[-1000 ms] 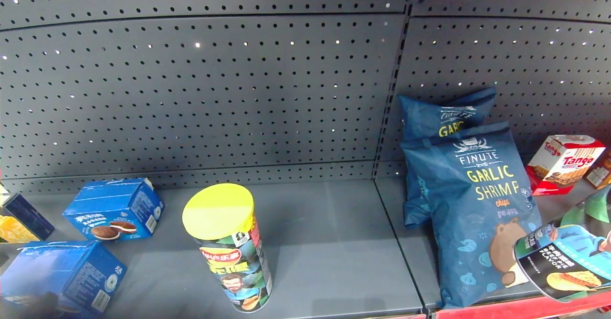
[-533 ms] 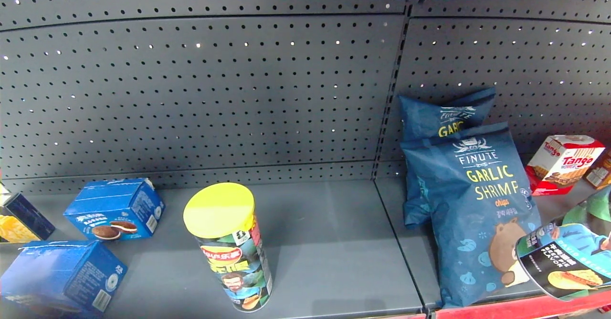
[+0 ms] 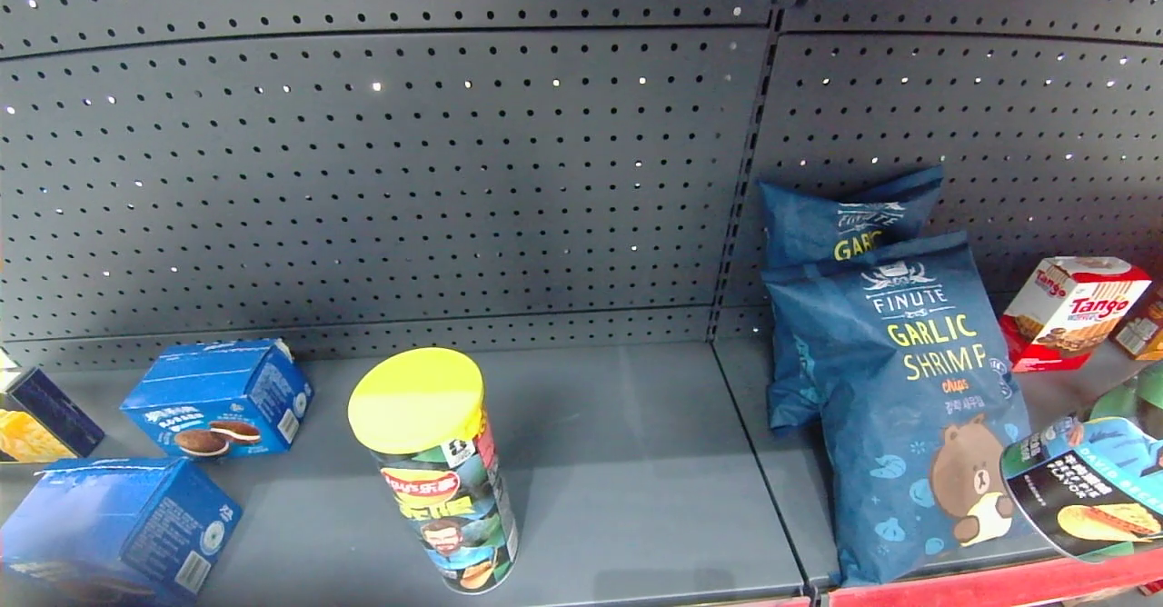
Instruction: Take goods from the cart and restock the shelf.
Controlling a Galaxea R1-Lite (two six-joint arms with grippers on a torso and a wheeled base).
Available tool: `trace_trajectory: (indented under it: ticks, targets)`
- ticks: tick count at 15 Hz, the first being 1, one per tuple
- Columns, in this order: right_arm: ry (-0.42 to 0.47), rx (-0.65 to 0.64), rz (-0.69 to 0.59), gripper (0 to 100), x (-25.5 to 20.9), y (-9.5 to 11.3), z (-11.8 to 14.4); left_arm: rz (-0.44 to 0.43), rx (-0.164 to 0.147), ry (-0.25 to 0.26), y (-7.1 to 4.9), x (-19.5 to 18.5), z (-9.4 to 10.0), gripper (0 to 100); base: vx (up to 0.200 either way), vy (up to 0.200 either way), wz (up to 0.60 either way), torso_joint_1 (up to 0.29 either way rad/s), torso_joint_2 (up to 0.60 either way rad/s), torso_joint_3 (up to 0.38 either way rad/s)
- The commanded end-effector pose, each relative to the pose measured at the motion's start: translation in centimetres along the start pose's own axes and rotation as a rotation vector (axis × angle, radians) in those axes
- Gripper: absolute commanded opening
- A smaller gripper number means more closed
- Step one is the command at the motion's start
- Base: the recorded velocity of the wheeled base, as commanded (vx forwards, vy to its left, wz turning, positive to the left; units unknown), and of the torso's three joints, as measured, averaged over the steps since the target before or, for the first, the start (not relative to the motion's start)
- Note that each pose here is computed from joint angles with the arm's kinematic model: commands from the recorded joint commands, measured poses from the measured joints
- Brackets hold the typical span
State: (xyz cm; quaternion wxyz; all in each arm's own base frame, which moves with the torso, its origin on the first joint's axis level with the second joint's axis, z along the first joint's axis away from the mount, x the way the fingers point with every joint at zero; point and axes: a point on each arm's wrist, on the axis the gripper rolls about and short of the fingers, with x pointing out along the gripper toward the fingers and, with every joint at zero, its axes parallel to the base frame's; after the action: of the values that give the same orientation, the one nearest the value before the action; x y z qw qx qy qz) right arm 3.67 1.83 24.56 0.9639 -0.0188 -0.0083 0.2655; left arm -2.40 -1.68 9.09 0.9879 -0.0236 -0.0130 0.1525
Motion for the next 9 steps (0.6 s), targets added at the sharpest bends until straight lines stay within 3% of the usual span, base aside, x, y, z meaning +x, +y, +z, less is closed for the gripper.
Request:
trace_trajectory:
  ticks: [1,2,3,4,7,8,9]
  targets:
    - [-0.006,-0.001,-0.004,0,-0.14,0.00,0.01,0.065,0.045,0.020,0.23,0.17,-0.71,100,0.000,0.000,0.00,0.000,0.00,0.000]
    - [0.000,0.000,-0.002,0,0.04,-0.02,-0.01,0.155,0.099,0.023,0.48,0.15,-0.74,100,0.000,0.000,0.00,0.000,0.00,0.000]
    - [0.002,0.000,-0.001,0,0.09,-0.02,-0.05,0.235,0.120,0.023,0.74,0.13,-0.77,100,0.000,0.000,0.00,0.000,0.00,0.000]
    - [0.008,0.001,0.001,0,0.13,-0.02,-0.22,0.239,0.120,0.023,0.85,0.14,-0.81,100,0.000,0.000,0.00,0.000,0.00,0.000]
    - [-0.005,-0.001,0.004,0,0.05,0.01,-0.20,0.134,0.092,0.022,0.89,0.16,-0.83,100,0.000,0.000,0.00,0.000,0.00,0.000]
    - [-0.011,-0.004,0.003,0,-0.09,0.03,-0.20,0.062,0.096,0.043,0.98,0.44,-1.67,100,0.000,0.000,0.00,0.000,0.00,0.000]
    - [-0.011,-0.004,0.002,0,-0.12,0.03,-0.24,0.026,0.100,0.018,0.96,0.48,-1.50,100,0.000,0.000,0.00,0.000,0.00,0.000]
